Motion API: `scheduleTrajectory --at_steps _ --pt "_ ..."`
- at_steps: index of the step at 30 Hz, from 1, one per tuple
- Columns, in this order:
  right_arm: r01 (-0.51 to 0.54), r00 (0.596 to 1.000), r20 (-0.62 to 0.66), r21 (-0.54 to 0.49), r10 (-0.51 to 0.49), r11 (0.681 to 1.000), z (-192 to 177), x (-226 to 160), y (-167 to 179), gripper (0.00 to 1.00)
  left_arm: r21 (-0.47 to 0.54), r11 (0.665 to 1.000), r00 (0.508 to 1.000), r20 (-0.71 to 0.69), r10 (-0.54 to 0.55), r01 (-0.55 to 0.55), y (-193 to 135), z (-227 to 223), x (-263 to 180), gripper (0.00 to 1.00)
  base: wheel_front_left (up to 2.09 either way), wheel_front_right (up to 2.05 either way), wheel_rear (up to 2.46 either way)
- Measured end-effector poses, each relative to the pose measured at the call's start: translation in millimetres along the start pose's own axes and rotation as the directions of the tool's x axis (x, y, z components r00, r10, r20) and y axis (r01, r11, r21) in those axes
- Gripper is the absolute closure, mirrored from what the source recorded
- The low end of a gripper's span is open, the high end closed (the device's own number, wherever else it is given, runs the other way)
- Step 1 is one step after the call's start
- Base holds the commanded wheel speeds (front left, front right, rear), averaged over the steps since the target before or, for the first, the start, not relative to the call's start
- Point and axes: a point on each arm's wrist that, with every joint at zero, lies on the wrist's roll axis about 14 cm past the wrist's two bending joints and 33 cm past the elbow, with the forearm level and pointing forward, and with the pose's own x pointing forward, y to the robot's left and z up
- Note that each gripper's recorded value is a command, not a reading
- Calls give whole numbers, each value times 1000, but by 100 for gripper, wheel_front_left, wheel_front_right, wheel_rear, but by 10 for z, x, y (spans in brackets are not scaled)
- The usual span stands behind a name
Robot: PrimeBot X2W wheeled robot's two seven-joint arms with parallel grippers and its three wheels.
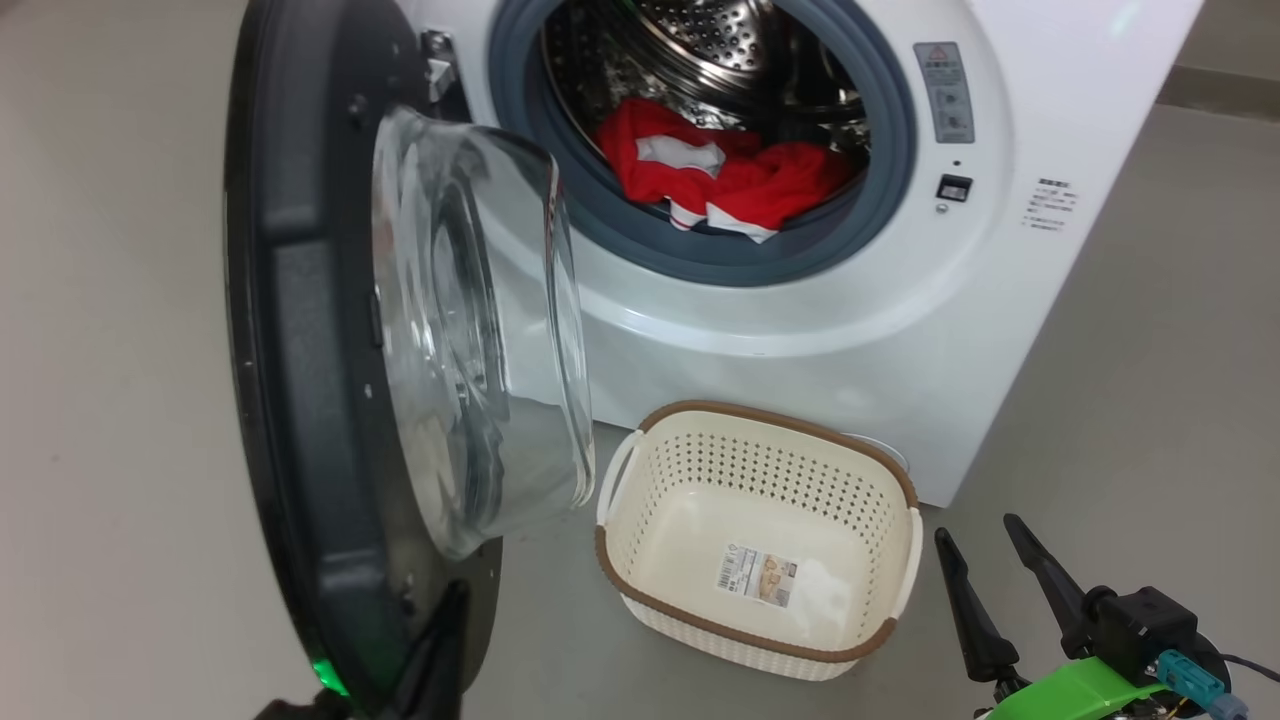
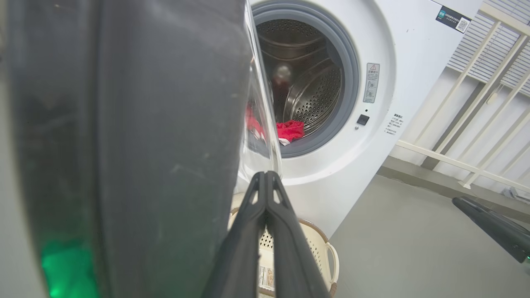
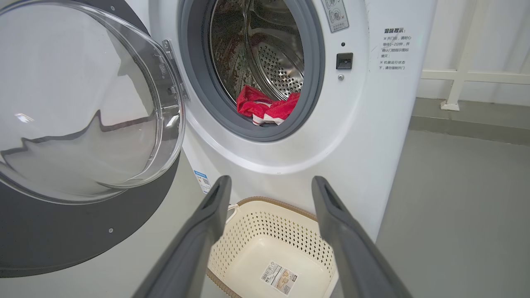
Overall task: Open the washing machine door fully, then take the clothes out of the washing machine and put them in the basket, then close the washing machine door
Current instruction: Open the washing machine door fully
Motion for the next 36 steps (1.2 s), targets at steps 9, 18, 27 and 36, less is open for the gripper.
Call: scheduleTrajectory --at_steps 9,18,27,36 --pt "-45 999 -4 -9 45 999 -3 64 144 0 27 985 984 64 167 -169 529 215 -173 100 0 0 0" --pt "-41 999 -15 -4 41 999 -47 41 124 0 68 949 949 91 302 -309 1006 325 -224 100 0 0 0" --pt "-6 999 -39 0 6 1000 -139 16 -34 0 89 911 908 160 387 -404 1359 584 -41 100 0 0 0" --pt "15 999 -45 10 -15 1000 -182 73 -140 0 101 854 852 196 486 -511 1740 734 61 100 0 0 0"
